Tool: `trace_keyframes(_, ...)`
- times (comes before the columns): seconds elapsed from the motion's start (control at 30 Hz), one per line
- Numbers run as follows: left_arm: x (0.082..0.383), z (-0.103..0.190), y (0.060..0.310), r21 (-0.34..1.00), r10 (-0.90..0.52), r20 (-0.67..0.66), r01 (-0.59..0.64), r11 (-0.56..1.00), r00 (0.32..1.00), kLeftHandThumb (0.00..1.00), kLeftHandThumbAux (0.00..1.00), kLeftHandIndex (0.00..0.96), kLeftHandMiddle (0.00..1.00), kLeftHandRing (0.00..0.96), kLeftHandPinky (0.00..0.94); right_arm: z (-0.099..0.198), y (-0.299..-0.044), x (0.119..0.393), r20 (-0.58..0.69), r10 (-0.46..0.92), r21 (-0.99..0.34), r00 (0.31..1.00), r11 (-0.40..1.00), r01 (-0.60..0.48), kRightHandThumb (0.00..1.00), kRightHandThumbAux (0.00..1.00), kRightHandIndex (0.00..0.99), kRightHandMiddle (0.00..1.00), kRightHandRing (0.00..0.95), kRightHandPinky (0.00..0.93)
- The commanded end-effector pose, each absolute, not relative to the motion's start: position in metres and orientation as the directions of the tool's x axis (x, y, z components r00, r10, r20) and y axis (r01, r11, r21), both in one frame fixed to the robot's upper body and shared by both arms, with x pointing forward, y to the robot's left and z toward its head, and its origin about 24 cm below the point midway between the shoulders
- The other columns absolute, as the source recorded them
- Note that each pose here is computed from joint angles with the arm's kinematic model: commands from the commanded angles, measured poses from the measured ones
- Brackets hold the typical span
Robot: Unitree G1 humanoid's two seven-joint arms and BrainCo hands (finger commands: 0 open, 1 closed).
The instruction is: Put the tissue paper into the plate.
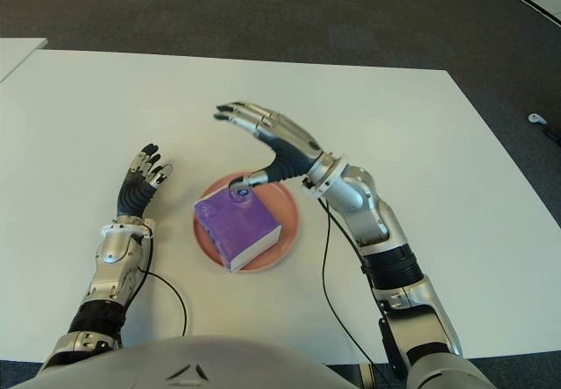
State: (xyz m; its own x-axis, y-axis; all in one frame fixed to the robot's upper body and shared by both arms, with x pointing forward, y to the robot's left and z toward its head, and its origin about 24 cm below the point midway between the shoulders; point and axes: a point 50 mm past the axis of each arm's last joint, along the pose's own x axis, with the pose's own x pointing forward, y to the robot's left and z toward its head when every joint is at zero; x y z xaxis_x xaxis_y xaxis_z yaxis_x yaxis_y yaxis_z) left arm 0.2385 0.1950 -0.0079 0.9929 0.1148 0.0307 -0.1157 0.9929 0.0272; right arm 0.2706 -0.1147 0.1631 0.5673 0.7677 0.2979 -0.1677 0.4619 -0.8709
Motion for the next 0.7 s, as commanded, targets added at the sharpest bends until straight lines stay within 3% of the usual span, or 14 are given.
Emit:
trace_keyframes(0.03, 0.232, -0.018, 0.193, 0.027, 0.119, -0.023, -0.118, 0.993, 0.993, 0.0, 0.589, 0.014, 0.013, 0.0, 0.0, 0.187, -0.139, 0.276, 0.332, 0.717, -0.831, 0.613, 0.53, -0.17, 0.102, 0.315, 0.0, 0.0, 0.0, 0.0)
trace_keyframes(0.33, 0.231, -0.017, 0.191, 0.022, 0.121, -0.023, -0.121, 0.992, 0.992, 0.0, 0.583, 0.006, 0.011, 0.0, 0.0, 0.183, -0.148, 0.276, 0.32, 0.592, -0.733, 0.739, 0.649, -0.203, 0.17, 0.283, 0.0, 0.0, 0.0, 0.0)
trace_keyframes(0.5, 0.229, -0.016, 0.192, 0.022, 0.123, -0.022, -0.122, 0.992, 0.992, 0.0, 0.575, 0.002, 0.013, 0.0, 0.0, 0.164, -0.163, 0.28, 0.389, 0.422, -0.611, 0.819, 0.783, -0.113, 0.176, 0.239, 0.0, 0.0, 0.0, 0.0)
trace_keyframes(0.7, 0.227, -0.016, 0.193, 0.023, 0.127, -0.024, -0.126, 0.992, 0.992, 0.0, 0.573, 0.004, 0.017, 0.0, 0.0, 0.156, -0.168, 0.287, 0.489, 0.254, -0.45, 0.834, 0.893, -0.009, 0.125, 0.333, 0.0, 0.0, 0.0, 0.0)
